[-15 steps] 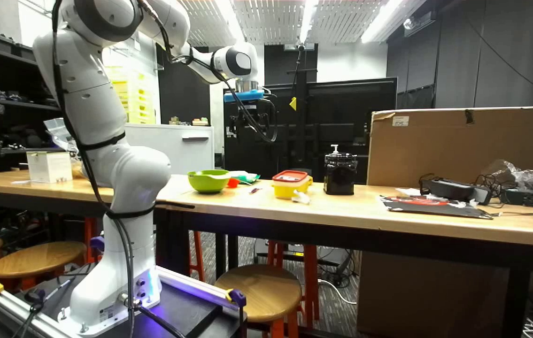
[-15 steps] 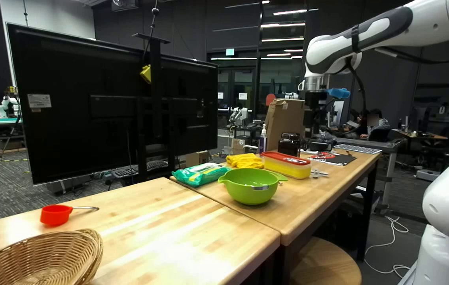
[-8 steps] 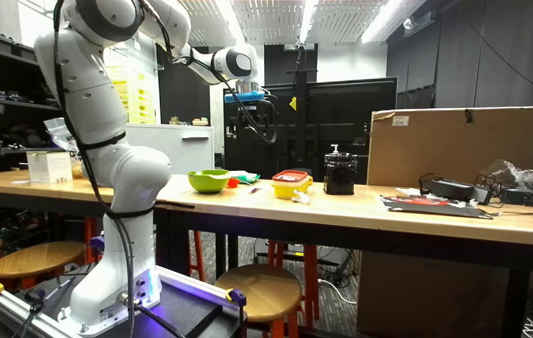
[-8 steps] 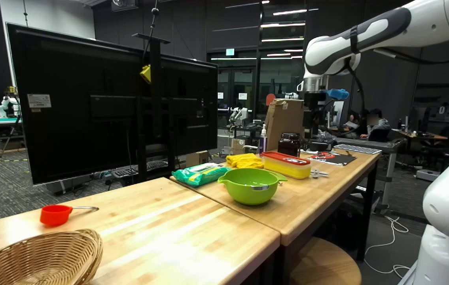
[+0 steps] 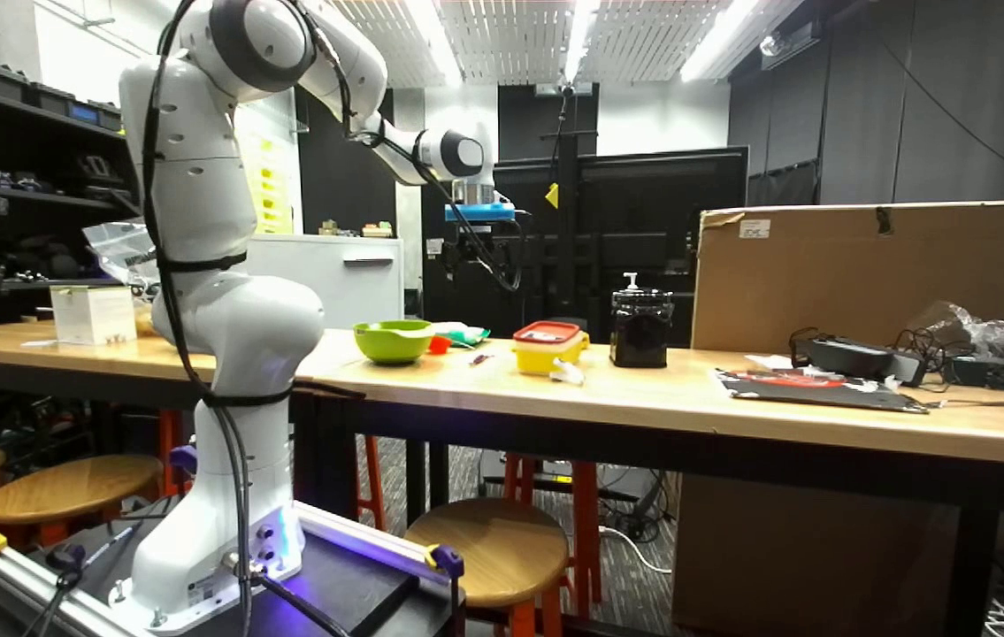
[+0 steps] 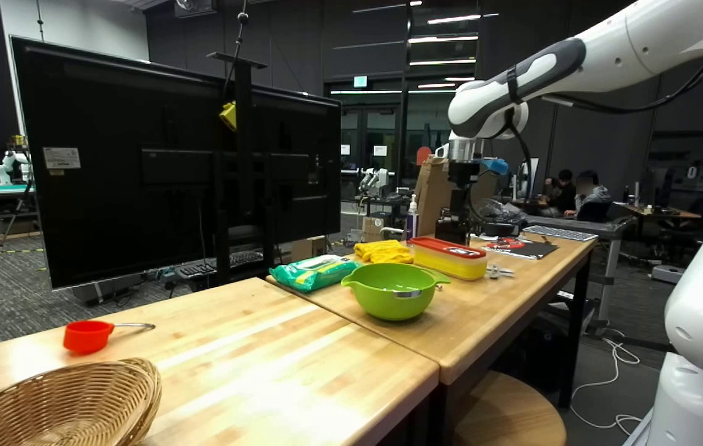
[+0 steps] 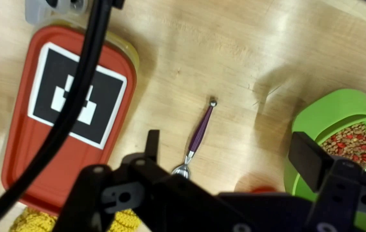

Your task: Use the silver spoon to stir the contents in the green bowl.

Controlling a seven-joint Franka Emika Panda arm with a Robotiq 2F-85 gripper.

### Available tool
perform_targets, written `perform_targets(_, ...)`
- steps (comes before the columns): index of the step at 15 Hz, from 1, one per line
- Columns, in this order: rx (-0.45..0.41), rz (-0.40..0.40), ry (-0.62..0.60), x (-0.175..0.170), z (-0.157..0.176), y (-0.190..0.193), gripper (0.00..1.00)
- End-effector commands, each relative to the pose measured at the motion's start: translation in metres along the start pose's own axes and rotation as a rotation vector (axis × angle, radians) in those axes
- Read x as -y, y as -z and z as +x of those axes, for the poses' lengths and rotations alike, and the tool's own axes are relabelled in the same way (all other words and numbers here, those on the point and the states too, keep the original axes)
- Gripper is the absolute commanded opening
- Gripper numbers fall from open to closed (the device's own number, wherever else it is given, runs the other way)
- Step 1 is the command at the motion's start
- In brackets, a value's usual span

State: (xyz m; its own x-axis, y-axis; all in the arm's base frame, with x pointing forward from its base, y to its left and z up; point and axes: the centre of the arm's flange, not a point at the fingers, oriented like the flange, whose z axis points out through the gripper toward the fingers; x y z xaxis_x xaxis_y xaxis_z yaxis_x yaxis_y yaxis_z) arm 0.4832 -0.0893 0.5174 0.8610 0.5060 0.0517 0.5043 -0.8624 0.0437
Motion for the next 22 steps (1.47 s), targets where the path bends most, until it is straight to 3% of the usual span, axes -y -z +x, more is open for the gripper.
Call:
perform_targets(1,-0.057,0.055,0.054,-0.031,0.045,-0.021,1.0)
perform_targets(6,-0.068,0.112,0.035,-0.049,0.092,-0.055,1.0)
perform_targets(11,-0.039,0.103,-0.076,-0.056,0.122,-0.083,1.0)
perform_targets(16,-0.014,0.105,-0.266,-0.059,0.137,-0.1,1.0)
perform_targets(22,0.026,0.091,-0.415,-0.054,0.142,-0.11,1.0)
